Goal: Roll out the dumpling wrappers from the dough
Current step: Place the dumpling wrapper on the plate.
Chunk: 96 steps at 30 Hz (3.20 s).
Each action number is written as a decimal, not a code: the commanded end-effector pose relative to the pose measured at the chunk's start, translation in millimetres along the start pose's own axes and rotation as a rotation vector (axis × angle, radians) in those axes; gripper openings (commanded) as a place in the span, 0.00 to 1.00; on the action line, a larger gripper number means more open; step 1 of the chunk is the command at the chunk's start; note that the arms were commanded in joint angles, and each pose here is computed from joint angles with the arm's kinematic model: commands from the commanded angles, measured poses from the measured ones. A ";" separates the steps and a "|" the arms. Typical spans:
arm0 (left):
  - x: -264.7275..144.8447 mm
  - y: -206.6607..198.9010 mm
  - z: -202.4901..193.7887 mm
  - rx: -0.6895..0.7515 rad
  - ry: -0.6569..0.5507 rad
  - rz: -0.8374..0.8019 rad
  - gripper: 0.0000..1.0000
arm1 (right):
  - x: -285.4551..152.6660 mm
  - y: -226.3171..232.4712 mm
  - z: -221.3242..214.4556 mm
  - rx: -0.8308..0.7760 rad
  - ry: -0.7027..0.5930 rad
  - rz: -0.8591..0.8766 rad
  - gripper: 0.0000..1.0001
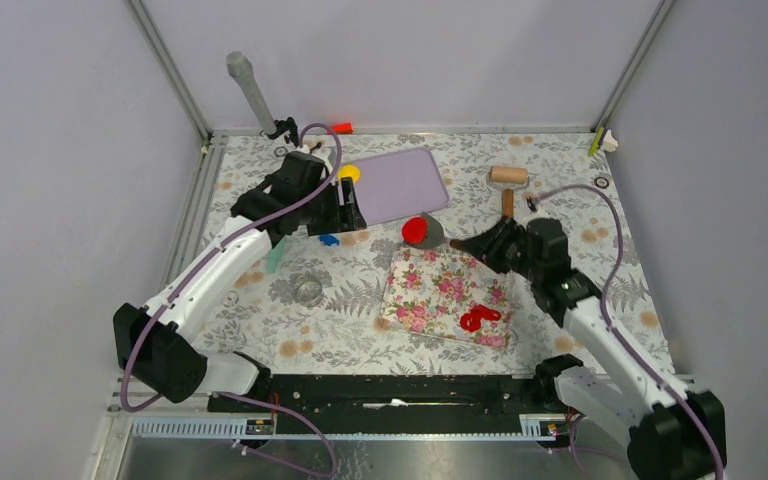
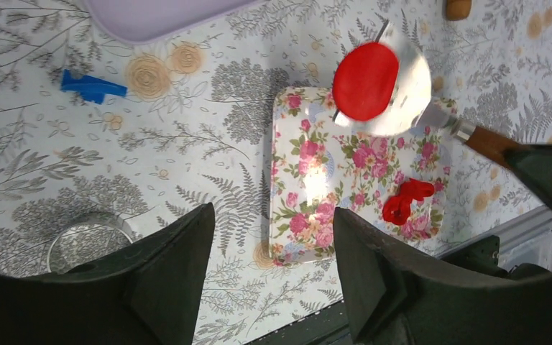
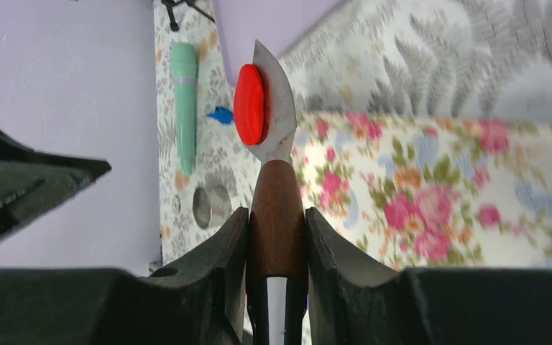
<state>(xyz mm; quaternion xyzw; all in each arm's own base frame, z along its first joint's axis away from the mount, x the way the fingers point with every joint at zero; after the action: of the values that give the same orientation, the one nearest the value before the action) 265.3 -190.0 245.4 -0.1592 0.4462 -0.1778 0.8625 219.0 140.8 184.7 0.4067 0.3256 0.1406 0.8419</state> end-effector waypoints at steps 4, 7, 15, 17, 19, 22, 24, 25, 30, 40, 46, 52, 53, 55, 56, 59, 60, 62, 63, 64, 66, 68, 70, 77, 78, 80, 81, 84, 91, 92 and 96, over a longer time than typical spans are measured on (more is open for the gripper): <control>-18.6 7.3 13.1 -0.025 -0.059 0.024 0.65 | 65.4 74.1 79.4 -0.234 -0.118 0.120 0.00; -18.2 8.4 13.1 -0.033 -0.056 0.028 0.64 | 111.3 75.6 92.7 -0.327 -0.101 0.046 0.00; -22.7 14.9 15.5 -0.062 -0.072 0.048 0.63 | 211.4 99.9 104.6 -0.558 -0.072 -0.026 0.00; -25.0 18.0 16.6 -0.072 -0.080 0.057 0.63 | 228.9 98.9 106.0 -0.567 -0.060 -0.035 0.00; -27.4 20.8 17.4 -0.079 -0.088 0.062 0.63 | 242.4 97.3 106.3 -0.592 -0.053 -0.050 0.00; -28.0 24.5 17.7 -0.087 -0.088 0.071 0.63 | 257.0 92.6 104.0 -0.644 -0.022 -0.092 0.00; -28.0 25.4 18.0 -0.086 -0.086 0.074 0.63 | 263.2 88.6 103.3 -0.692 -0.010 -0.133 0.00; -27.8 25.8 18.6 -0.087 -0.087 0.076 0.63 | 265.8 86.3 102.8 -0.711 -0.005 -0.150 0.00; -23.4 25.6 19.4 -0.095 -0.074 0.074 0.63 | 265.6 94.6 105.7 -0.783 -0.037 -0.152 0.00; -24.2 24.5 20.5 -0.099 -0.079 0.069 0.63 | 268.7 114.5 100.8 -0.915 -0.123 -0.092 0.00; -25.1 23.2 19.8 -0.102 -0.080 0.059 0.63 | 274.4 119.1 96.1 -1.046 -0.162 -0.120 0.00; -27.3 22.6 19.7 -0.101 -0.085 0.055 0.63 | 269.8 131.9 96.8 -1.093 -0.223 -0.093 0.00; -27.2 22.6 19.6 -0.102 -0.084 0.055 0.63 | 269.0 133.7 98.3 -1.089 -0.232 -0.091 0.00; -27.7 22.7 19.9 -0.102 -0.086 0.053 0.63 | 267.6 137.5 100.5 -1.076 -0.251 -0.082 0.00; -27.9 22.6 19.8 -0.102 -0.086 0.053 0.63 | 267.3 138.3 100.9 -1.071 -0.259 -0.081 0.00; -29.0 22.4 19.8 -0.102 -0.089 0.051 0.63 | 266.6 134.3 101.9 -1.059 -0.292 -0.096 0.00; -29.3 22.7 19.5 -0.101 -0.089 0.053 0.63 | 265.9 133.6 102.5 -1.053 -0.304 -0.103 0.00; -30.0 22.8 19.4 -0.100 -0.091 0.053 0.63 | 264.6 133.3 103.2 -1.044 -0.319 -0.106 0.00; -29.8 23.1 19.8 -0.101 -0.091 0.053 0.63 | 263.6 134.8 104.0 -1.038 -0.323 -0.101 0.00; -29.0 23.3 19.5 -0.102 -0.088 0.054 0.63 | 263.1 136.4 104.2 -1.033 -0.322 -0.097 0.00; -27.6 23.4 20.2 -0.104 -0.087 0.053 0.63 | 263.6 137.6 100.6 -1.023 -0.302 -0.074 0.00; -23.0 21.3 21.6 -0.108 -0.085 0.035 0.63 | 267.8 131.5 94.8 -1.018 -0.264 -0.078 0.00; -13.1 18.2 24.8 -0.117 -0.087 0.003 0.62 | 269.4 125.0 89.4 -0.990 -0.240 -0.080 0.00; 21.6 2.4 51.5 -0.174 -0.107 -0.112 0.52 | 259.3 117.6 96.4 -0.698 -0.206 -0.043 0.00; 27.1 2.5 54.8 -0.184 -0.108 -0.117 0.50 | 259.2 114.6 98.1 -0.675 -0.206 -0.051 0.00; 41.5 4.7 60.3 -0.204 -0.108 -0.121 0.45 | 262.1 105.8 99.9 -0.634 -0.191 -0.069 0.00; 47.2 5.0 64.6 -0.216 -0.118 -0.126 0.41 | 263.9 101.3 101.2 -0.609 -0.179 -0.077 0.00; 70.1 6.1 79.5 -0.242 -0.155 -0.139 0.33 | 267.7 86.9 103.8 -0.506 -0.148 -0.078 0.00; 121.0 7.6 120.1 -0.239 -0.214 -0.112 0.33 | 274.3 72.1 96.5 -0.415 -0.101 -0.074 0.00; 129.3 7.1 126.3 -0.237 -0.218 -0.112 0.33 | 275.2 70.9 95.3 -0.406 -0.098 -0.075 0.00; 167.0 3.9 142.5 -0.252 -0.188 -0.137 0.32 | 278.0 69.4 87.2 -0.362 -0.070 -0.049 0.00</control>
<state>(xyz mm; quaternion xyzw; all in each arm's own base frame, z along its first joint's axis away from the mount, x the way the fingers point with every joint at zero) 432.8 -230.5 189.2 -0.2909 0.4147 -0.1429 0.8503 489.4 257.9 144.0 0.2000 0.2848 0.1352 0.9277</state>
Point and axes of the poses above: each gripper's point midway between its finger pads, its own x axis out along the fingers, its own y axis along the line the jaws close on, z = x × y, the point moved 5 cm from there along -x, back along the fingers
